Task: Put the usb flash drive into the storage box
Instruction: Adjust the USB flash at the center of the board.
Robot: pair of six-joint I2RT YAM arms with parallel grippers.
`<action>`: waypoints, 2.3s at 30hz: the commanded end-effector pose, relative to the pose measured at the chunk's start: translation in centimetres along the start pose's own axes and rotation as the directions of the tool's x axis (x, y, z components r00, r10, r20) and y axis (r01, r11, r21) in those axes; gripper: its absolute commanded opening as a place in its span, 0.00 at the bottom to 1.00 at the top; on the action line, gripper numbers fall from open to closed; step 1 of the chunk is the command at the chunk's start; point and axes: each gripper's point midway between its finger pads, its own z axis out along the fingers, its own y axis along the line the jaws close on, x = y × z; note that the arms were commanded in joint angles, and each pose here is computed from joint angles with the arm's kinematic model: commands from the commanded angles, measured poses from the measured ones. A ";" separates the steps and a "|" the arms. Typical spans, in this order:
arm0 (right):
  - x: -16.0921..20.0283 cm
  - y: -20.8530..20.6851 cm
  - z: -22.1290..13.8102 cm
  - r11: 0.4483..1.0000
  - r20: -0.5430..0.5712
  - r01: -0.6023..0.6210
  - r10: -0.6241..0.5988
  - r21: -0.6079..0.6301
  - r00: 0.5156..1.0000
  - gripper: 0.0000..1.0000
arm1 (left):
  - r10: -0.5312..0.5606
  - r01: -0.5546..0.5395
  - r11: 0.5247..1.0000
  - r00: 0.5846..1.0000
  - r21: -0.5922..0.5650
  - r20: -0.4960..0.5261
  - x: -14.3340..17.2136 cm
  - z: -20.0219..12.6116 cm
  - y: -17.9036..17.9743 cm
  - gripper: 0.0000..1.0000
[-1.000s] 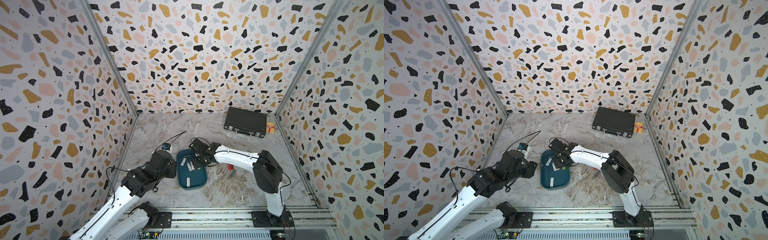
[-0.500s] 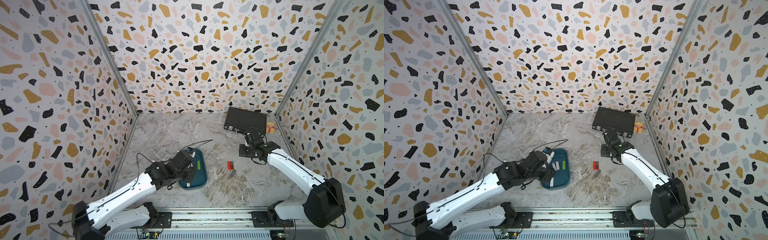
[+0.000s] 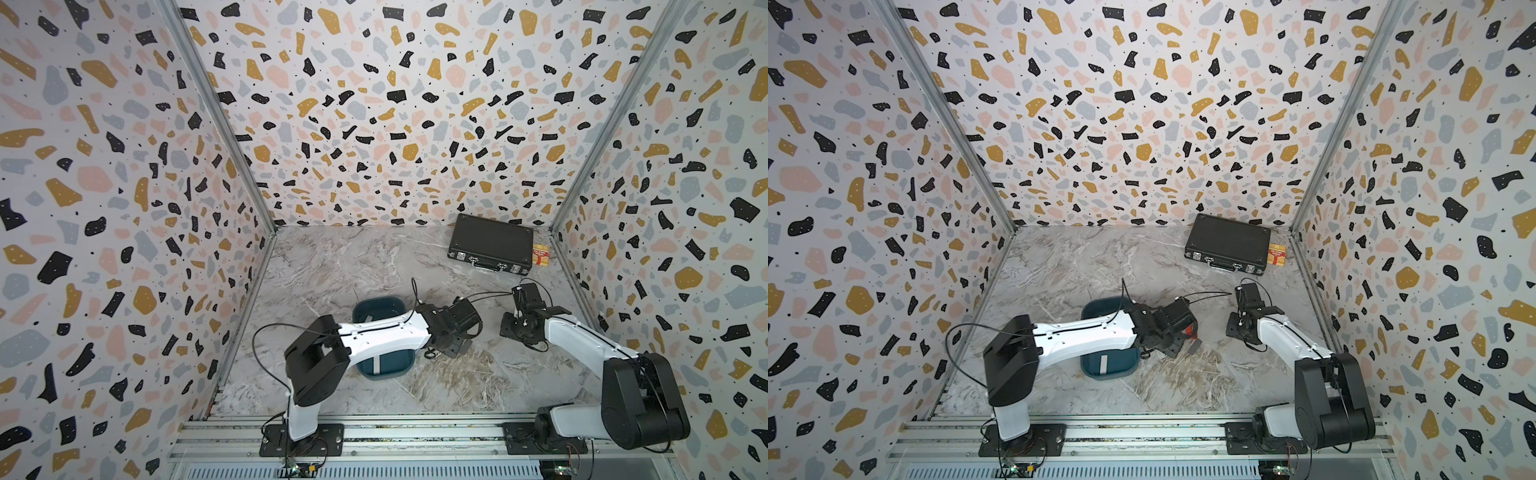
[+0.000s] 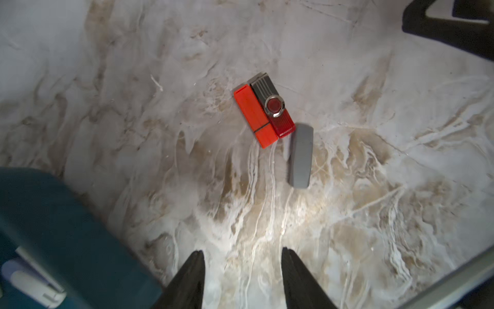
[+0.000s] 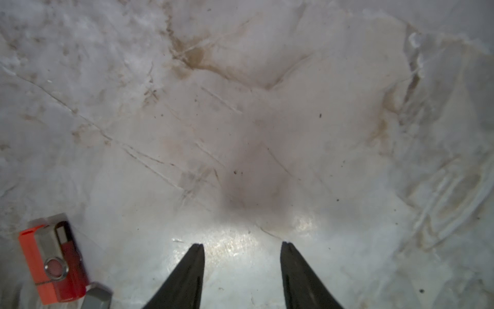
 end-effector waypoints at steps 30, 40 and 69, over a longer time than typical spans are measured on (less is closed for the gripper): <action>0.6 0.7 1.7 0.996 0.042 -0.047 0.051 -0.082 0.998 0.52 | -0.080 0.080 0.996 0.997 -0.033 -0.021 -5.2 7.2 -0.4 0.46; 0.7 0.8 1.9 0.996 0.034 -0.045 0.048 -0.083 0.998 0.51 | -0.076 0.074 0.996 0.997 -0.042 -0.035 -5.0 8.0 -0.4 0.46; 0.9 1.2 2.4 0.995 0.010 -0.039 0.040 -0.096 0.999 0.51 | -0.028 0.028 1.000 0.999 0.002 0.018 -5.7 5.6 -1.4 0.55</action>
